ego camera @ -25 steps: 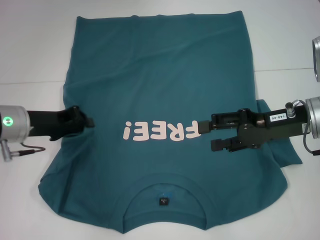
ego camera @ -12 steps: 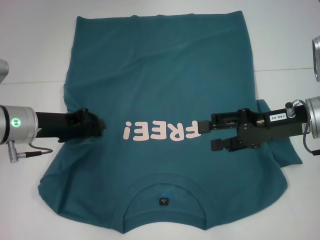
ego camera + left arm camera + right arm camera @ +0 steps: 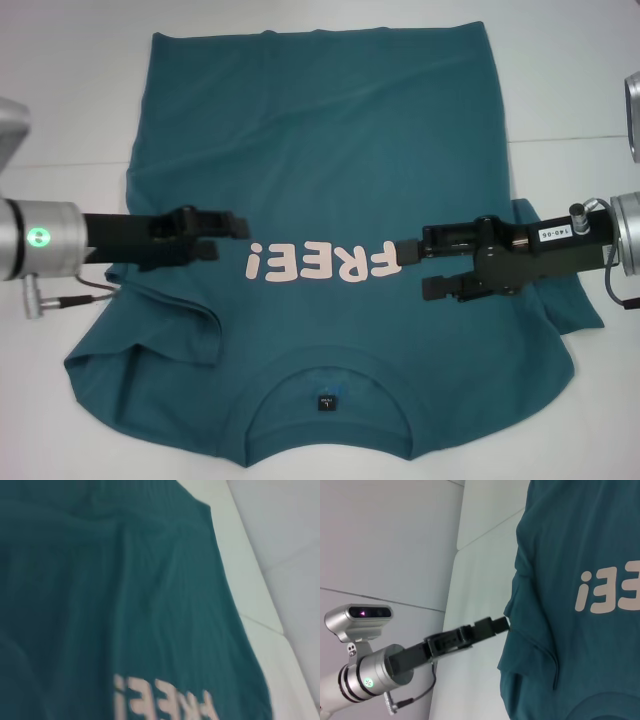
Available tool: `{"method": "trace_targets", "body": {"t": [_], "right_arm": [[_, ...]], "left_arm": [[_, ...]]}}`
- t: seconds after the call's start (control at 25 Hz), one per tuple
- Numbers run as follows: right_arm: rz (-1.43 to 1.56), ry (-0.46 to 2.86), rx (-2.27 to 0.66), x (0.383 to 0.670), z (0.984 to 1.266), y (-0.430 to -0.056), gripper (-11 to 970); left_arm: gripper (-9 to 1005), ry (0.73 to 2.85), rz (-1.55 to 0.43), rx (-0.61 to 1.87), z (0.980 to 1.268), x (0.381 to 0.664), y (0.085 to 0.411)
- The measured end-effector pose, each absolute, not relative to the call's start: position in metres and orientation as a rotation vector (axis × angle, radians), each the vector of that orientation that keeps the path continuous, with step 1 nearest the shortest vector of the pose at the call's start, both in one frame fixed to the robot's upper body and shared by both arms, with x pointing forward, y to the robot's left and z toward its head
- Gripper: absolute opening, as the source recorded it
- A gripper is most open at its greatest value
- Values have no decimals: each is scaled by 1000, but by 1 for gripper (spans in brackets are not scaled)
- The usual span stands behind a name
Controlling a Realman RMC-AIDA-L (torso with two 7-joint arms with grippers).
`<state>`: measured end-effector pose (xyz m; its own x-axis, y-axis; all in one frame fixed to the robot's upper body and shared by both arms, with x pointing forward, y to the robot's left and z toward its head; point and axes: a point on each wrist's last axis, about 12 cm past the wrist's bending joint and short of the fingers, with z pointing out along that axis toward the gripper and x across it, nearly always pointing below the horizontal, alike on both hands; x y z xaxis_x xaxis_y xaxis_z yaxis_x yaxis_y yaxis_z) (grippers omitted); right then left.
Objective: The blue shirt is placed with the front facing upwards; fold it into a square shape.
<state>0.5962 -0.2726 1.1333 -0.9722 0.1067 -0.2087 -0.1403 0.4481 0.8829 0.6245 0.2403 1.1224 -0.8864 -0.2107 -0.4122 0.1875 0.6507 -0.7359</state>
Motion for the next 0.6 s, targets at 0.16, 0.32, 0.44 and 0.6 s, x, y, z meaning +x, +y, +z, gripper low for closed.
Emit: {"method": "trace_targets", "body": {"t": [0.16, 0.32, 0.44, 0.6], "right_arm": [[1536, 2467, -29, 596, 1133, -273, 904], [1535, 2469, -28, 596, 1133, -273, 904], [1534, 2469, -29, 596, 1133, -273, 904], [1533, 2469, -28, 596, 1133, -273, 904]], "left_arm": [[642, 2390, -1034, -165, 1121, 627, 272], [763, 2405, -969, -249, 1115, 626, 291], [821, 2417, -921, -322, 1108, 626, 301], [839, 2417, -895, -375, 1099, 625, 305]]}}
